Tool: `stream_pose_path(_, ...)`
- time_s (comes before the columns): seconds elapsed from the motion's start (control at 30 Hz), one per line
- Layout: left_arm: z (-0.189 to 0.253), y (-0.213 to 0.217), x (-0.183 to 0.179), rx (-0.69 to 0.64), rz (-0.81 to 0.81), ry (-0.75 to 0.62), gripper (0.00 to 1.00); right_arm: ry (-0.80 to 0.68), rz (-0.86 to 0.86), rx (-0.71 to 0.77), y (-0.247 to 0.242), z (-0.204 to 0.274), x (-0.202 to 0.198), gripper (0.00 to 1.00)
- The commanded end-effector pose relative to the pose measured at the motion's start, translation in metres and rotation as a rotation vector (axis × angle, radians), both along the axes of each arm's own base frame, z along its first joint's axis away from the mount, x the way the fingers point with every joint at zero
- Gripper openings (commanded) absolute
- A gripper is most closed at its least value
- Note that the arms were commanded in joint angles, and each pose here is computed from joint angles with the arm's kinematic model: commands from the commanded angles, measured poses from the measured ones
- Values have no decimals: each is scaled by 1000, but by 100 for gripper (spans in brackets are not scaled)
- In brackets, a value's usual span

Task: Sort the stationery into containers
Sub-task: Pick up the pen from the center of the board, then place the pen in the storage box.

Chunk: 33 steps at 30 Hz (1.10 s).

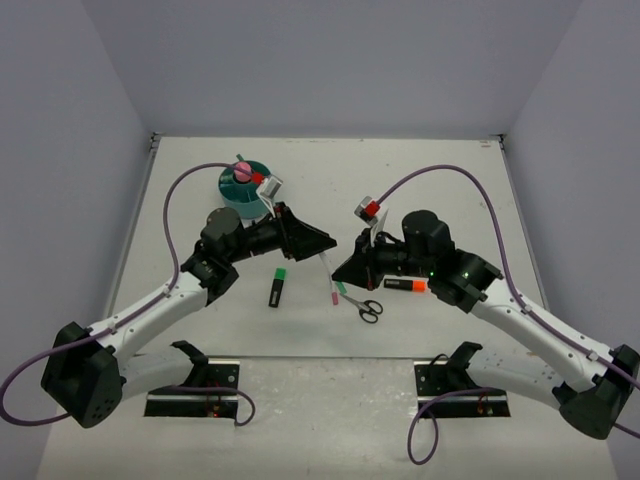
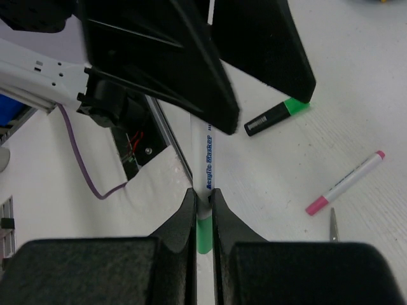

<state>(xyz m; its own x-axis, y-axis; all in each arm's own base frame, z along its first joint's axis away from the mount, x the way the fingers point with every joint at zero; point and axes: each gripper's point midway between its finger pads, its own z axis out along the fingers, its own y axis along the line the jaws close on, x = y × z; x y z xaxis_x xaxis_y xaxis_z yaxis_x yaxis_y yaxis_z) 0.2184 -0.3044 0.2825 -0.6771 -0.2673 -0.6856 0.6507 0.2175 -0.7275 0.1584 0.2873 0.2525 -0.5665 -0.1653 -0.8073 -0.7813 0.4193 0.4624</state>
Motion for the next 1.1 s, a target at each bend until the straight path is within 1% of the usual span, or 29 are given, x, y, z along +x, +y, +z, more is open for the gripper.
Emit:
stream_pose_path(0.0, 25, -10, -8, -65, -48, -63, 44, -50, -5, 75, 5, 26, 3, 0)
stream_pose_path(0.03, 27, -11, -11, -72, -60, -66, 39, -53, -16, 80, 5, 29, 6, 0)
stream_pose_path(0.07, 29, -12, -14, -80, -70, -69, 33, -54, -26, 81, 6, 29, 8, 0)
stream_pose_path(0.1, 32, -13, -18, -91, -87, -79, 29, -56, -32, 79, 7, 30, 10, 0)
stream_pose_path(0.13, 34, -14, -20, -96, -93, -84, 28, -56, -33, 77, 7, 30, 11, 0)
stream_pose_path(0.2, 40, -15, -25, -106, -109, -100, 15, -57, -67, 62, 7, 28, 19, 0)
stream_pose_path(0.27, 42, -15, -26, -105, -110, -103, 9, -56, -85, 57, 7, 28, 22, 0)
stream_pose_path(0.3, 43, -15, -26, -101, -110, -102, 3, -56, -103, 54, 6, 27, 26, 0)
stream_pose_path(0.33, 43, -15, -26, -99, -108, -105, 0, -56, -110, 52, 6, 27, 27, 0)
stream_pose_path(0.4, 42, -15, -21, -80, -89, -103, 0, -59, -130, 51, 5, 27, 30, 0)
stream_pose_path(0.43, 43, -16, -16, -63, -67, -104, 0, -63, -141, 48, 4, 26, 31, 4)
stream_pose_path(0.47, 42, -16, -12, -41, -49, -98, 0, -69, -154, 43, 2, 25, 34, 12)
stream_pose_path(0.5, 43, -15, -3, -8, -11, -99, 0, -74, -177, 35, 0, 24, 37, 31)
stream_pose_path(0.53, 41, -13, 10, 34, 54, -112, 0, -73, -203, 20, -4, 21, 41, 63)
stream_pose_path(0.57, 37, -8, 28, 87, 145, -133, 0, -71, -231, -1, -8, 17, 44, 97)
stream_pose_path(0.63, 31, 7, 59, 195, 313, -137, 0, -84, -303, -43, -19, 10, 53, 99)
stream_pose_path(0.7, 21, 34, 91, 353, 513, -117, 0, -102, -416, -101, -37, -2, 66, 99)
stream_pose_path(0.73, 12, 51, 112, 428, 640, -119, 0, -118, -471, -116, -47, -4, 71, 99)
stream_pose_path(0.77, 9, 63, 126, 469, 712, -119, 0, -131, -507, -123, -54, -6, 74, 99)
stream_pose_path(0.83, 12, 86, 153, 524, 858, -126, 0, -157, -577, -135, -68, -5, 81, 99)
stream_pose_path(0.9, 31, 112, 179, 546, 1041, -170, 0, -170, -632, -160, -79, -11, 85, 99)
stream_pose_path(0.97, 46, 134, 204, 562, 1187, -216, 0, -175, -679, -180, -88, -17, 89, 99)
stream_pose_path(1.0, 36, 148, 224, 593, 1235, -206, 0, -176, -694, -185, -91, -19, 91, 99)
stream_pose_path(1.07, 25, 168, 260, 608, 1271, -196, 0, -176, -710, -195, -93, -24, 93, 99)
